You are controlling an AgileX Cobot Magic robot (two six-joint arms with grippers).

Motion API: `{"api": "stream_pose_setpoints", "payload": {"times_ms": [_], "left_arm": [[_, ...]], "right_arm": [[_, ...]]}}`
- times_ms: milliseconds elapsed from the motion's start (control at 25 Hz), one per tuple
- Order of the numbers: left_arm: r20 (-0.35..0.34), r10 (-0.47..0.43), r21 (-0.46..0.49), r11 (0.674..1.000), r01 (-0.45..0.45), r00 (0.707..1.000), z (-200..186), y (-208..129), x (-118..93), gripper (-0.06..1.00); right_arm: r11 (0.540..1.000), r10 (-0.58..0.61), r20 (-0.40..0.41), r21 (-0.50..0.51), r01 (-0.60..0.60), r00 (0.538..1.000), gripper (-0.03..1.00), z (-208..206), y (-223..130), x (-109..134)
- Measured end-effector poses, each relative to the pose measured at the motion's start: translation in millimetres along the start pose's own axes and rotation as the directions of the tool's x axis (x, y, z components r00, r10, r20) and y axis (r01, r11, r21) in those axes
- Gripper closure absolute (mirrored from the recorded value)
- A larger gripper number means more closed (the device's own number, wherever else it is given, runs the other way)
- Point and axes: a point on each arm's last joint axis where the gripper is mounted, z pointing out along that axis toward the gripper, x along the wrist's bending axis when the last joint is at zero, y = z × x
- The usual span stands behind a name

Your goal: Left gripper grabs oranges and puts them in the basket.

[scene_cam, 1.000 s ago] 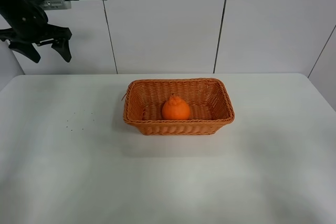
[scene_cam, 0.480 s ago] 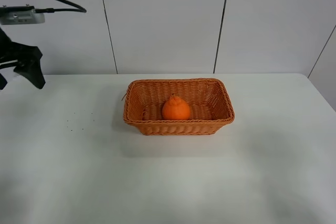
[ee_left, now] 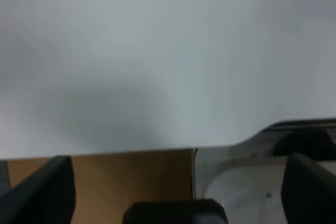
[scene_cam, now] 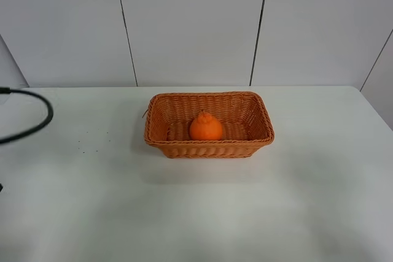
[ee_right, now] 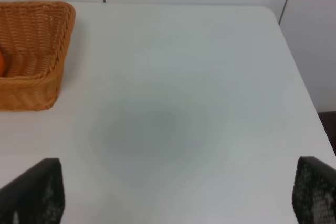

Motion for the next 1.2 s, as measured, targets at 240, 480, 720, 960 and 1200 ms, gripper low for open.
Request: {"api": "stream_pose_setpoints", "payload": {"times_ms": [240,480,720,960,1200], "left_arm": [[-0.007,-0.032,-0.178,0.983,0.031,0.999,9.4,-61.4,-4.8,0.05],[-0.004,-0.069,-0.445,0.894,0.06,0.998,2.5,-97.9,-7.3,0.05],[0.0,-0.08,-0.603,0.795,0.064,0.997,-6.1,-122.7,-8.9,0.06],[0.001,-0.083,-0.688,0.723,0.061,0.997,-9.3,-137.8,-9.9,0.07],[0.002,-0.082,-0.691,0.72,0.061,0.997,-9.4,-138.5,-10.1,0.07]], "right_arm": [[1.0,0.0,0.0,0.0,0.0,1.0,0.27,0.0,0.0,0.0],[1.0,0.0,0.0,0.0,0.0,1.0,0.27,0.0,0.0,0.0],[1.0,0.0,0.0,0.0,0.0,1.0,0.27,0.0,0.0,0.0],[1.0,0.0,0.0,0.0,0.0,1.0,0.27,0.0,0.0,0.0],[1.0,0.0,0.0,0.0,0.0,1.0,0.27,0.0,0.0,0.0]]}}
